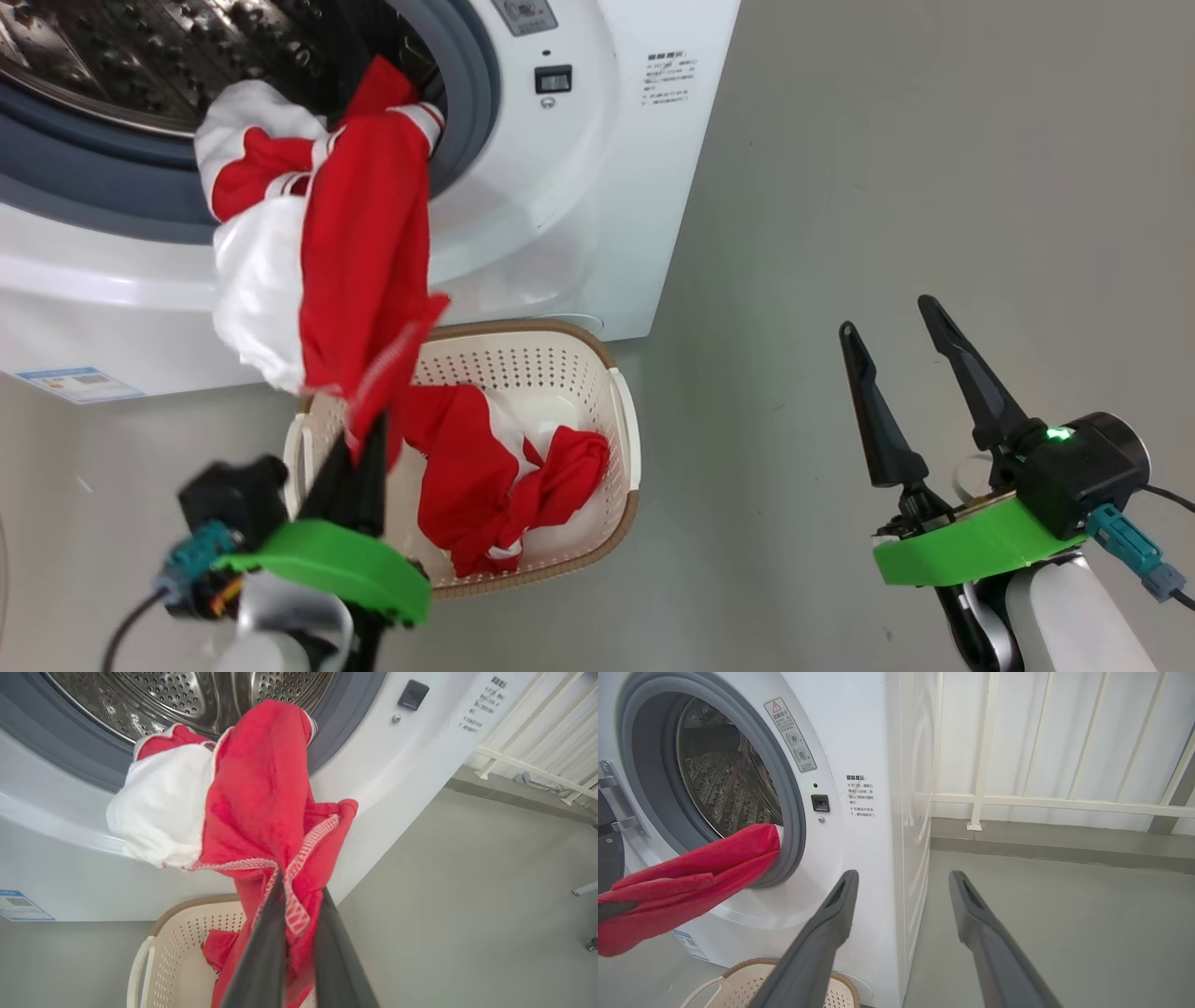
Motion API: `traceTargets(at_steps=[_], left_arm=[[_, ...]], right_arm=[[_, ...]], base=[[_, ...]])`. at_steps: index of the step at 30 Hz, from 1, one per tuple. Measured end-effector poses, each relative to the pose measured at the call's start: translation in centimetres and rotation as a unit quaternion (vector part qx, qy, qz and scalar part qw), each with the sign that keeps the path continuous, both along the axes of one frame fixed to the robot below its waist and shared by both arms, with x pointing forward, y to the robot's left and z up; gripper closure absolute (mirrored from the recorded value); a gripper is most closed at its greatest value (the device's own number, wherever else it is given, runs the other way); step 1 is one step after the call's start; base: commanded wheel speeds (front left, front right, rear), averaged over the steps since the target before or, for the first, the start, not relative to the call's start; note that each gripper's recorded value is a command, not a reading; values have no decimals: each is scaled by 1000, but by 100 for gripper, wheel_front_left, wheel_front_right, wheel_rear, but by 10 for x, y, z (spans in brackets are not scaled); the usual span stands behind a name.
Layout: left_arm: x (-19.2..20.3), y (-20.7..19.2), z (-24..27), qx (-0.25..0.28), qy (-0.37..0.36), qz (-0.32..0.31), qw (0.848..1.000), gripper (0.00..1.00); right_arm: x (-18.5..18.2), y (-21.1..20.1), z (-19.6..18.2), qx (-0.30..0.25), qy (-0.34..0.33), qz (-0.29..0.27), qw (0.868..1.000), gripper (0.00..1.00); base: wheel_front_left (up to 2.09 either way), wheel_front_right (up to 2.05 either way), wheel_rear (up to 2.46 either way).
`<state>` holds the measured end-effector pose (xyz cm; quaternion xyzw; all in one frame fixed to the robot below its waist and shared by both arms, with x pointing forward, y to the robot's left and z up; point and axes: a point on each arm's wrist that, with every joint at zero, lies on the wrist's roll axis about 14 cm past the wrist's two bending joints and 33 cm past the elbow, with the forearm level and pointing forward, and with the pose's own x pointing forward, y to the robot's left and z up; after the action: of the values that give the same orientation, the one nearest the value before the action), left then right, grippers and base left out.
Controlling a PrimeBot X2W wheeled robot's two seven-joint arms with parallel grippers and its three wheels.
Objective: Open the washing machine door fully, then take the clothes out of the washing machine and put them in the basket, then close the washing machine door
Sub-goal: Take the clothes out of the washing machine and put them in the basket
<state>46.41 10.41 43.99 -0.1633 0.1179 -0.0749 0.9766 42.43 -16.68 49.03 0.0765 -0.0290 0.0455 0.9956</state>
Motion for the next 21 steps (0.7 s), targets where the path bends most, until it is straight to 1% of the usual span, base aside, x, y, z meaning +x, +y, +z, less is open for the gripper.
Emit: traceTargets(at_steps=[3,7,13,18,21], left_arm=[[-13,-7,-18,-8,37,-5,999,100],[-23,-17,-36,-4,69,-19,997,100],[-40,-30,-84,2,146,-40,988,100],[-40,-39,-116,5,190,-56,980,100],[-37,-45,-131,-4,210,-61,976,100]], right_arm=[[1,0,-2,0,3,-1,1000,0],[2,-1,-7,0,8,-1,1000,0],[5,-1,-17,-1,22,-1,1000,0],[10,-2,-24,-2,28,-2,1000,0],[13,-4,-28,-4,32,-3,999,0]], base=[[0,0,0],[0,0,0],[0,0,0],[0,0,0],[0,0,0]])
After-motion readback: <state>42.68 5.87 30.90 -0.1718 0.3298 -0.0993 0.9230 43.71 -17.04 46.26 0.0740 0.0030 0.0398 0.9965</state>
